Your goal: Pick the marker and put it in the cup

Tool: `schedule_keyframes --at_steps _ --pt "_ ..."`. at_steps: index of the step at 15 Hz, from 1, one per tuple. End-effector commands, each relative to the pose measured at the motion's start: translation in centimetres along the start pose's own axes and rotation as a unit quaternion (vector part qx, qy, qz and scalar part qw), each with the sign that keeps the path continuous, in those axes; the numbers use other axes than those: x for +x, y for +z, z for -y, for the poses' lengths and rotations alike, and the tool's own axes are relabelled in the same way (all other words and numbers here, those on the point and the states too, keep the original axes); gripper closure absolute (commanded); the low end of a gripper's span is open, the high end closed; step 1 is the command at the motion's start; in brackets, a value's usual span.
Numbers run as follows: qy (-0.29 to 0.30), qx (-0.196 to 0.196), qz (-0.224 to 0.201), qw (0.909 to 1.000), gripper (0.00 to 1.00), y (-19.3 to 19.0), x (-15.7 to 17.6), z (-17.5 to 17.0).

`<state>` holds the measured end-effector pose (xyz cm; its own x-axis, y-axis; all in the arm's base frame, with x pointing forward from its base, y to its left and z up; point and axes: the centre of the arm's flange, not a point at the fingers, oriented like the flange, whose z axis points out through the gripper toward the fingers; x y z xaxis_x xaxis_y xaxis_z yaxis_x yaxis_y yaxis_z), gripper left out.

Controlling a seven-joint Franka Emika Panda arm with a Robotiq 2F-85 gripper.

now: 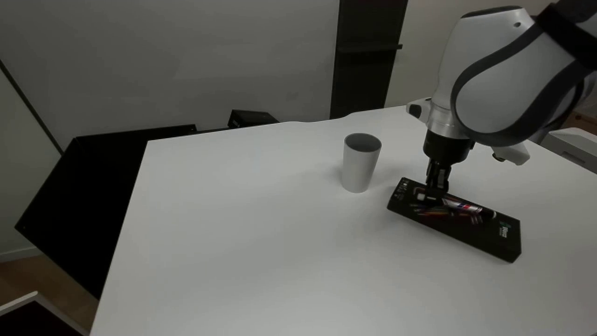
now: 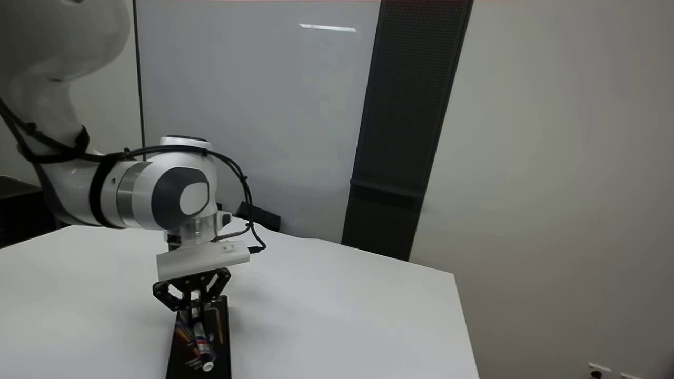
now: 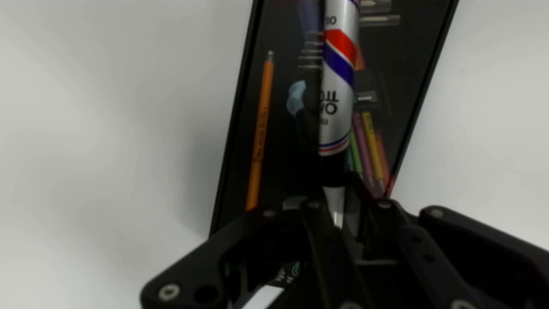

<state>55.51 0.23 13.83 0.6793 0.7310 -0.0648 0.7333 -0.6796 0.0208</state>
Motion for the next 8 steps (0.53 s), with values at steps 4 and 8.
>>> schedule_keyframes --at_steps 4,8 --pt "-0.079 0.004 -0.041 0.9960 0.93 -10.1 1.2 -3.1" --pt "-0.122 -0.016 -0.065 0.9902 0.93 -17.5 1.1 -4.3"
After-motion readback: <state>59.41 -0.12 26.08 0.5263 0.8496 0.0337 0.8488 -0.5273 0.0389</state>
